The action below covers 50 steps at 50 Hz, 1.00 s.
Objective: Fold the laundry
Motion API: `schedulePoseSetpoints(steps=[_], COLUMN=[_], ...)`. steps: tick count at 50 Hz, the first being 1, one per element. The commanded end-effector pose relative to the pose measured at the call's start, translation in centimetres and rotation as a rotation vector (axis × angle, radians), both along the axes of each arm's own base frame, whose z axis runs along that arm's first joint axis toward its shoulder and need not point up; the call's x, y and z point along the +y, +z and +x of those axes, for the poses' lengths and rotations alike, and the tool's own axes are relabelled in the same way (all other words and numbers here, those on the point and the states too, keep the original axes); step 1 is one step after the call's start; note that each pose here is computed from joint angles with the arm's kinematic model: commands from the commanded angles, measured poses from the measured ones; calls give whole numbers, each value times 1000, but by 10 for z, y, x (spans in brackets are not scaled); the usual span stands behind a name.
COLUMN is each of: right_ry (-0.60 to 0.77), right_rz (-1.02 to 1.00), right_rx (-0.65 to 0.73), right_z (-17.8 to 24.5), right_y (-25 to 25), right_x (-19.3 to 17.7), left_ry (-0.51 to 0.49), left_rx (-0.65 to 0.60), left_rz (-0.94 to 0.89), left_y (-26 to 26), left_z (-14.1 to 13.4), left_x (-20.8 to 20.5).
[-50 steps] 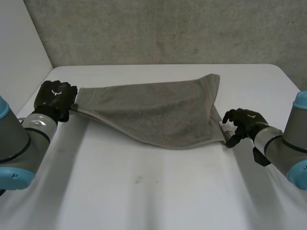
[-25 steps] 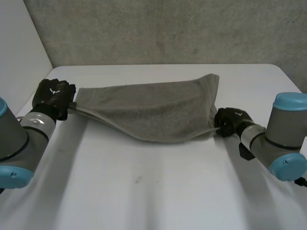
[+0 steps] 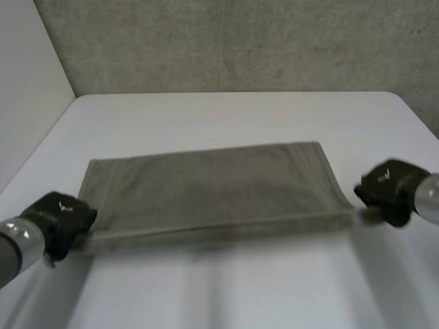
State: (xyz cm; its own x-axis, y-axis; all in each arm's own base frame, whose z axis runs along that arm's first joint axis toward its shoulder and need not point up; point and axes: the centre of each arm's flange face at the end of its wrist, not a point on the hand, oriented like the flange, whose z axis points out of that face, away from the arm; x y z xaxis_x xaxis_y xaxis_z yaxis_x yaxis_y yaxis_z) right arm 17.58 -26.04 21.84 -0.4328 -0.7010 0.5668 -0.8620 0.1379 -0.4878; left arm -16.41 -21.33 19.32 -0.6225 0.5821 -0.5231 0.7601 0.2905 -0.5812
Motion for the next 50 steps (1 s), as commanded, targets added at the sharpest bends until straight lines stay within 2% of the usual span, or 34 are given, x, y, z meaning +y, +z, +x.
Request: schedulePoseSetpoints(steps=[1, 6, 12, 16, 19, 21, 27, 39, 44, 50], right_ry=[-9, -29, -7, -18, -24, -20, 18, 60, 42, -21], right_rz=[8, -103, -202, -297, -358, -391, -512, -568, -607, -616], right_rx=[27, -32, -119, -101, -107, -119, -162, -105, -140, -289], right_z=[-4, 5, 42, 64, 73, 78, 99, 111, 111, 101], right_y=[0, 0, -22, -39, -53, -58, -72, -86, -61, -14], right_x=[1, -19, -57, -85, -105, -114, -134, -140, -138, -126], left_ry=[-105, -102, -78, -33, -26, -20, -3, -6, -20, -11], left_rx=[15, 62, 130, 123, 119, 113, 105, 102, 115, 157], left_rz=[-72, -170, -230, -275, -298, -340, -372, -390, -441, -571], left_y=[10, 9, -7, -21, -24, -34, -51, -59, -42, 7], left_z=[-10, -16, -31, -35, -36, -39, -44, -53, -57, -57], left_x=[4, -21, -65, -100, -111, -130, -153, -163, -164, -164])
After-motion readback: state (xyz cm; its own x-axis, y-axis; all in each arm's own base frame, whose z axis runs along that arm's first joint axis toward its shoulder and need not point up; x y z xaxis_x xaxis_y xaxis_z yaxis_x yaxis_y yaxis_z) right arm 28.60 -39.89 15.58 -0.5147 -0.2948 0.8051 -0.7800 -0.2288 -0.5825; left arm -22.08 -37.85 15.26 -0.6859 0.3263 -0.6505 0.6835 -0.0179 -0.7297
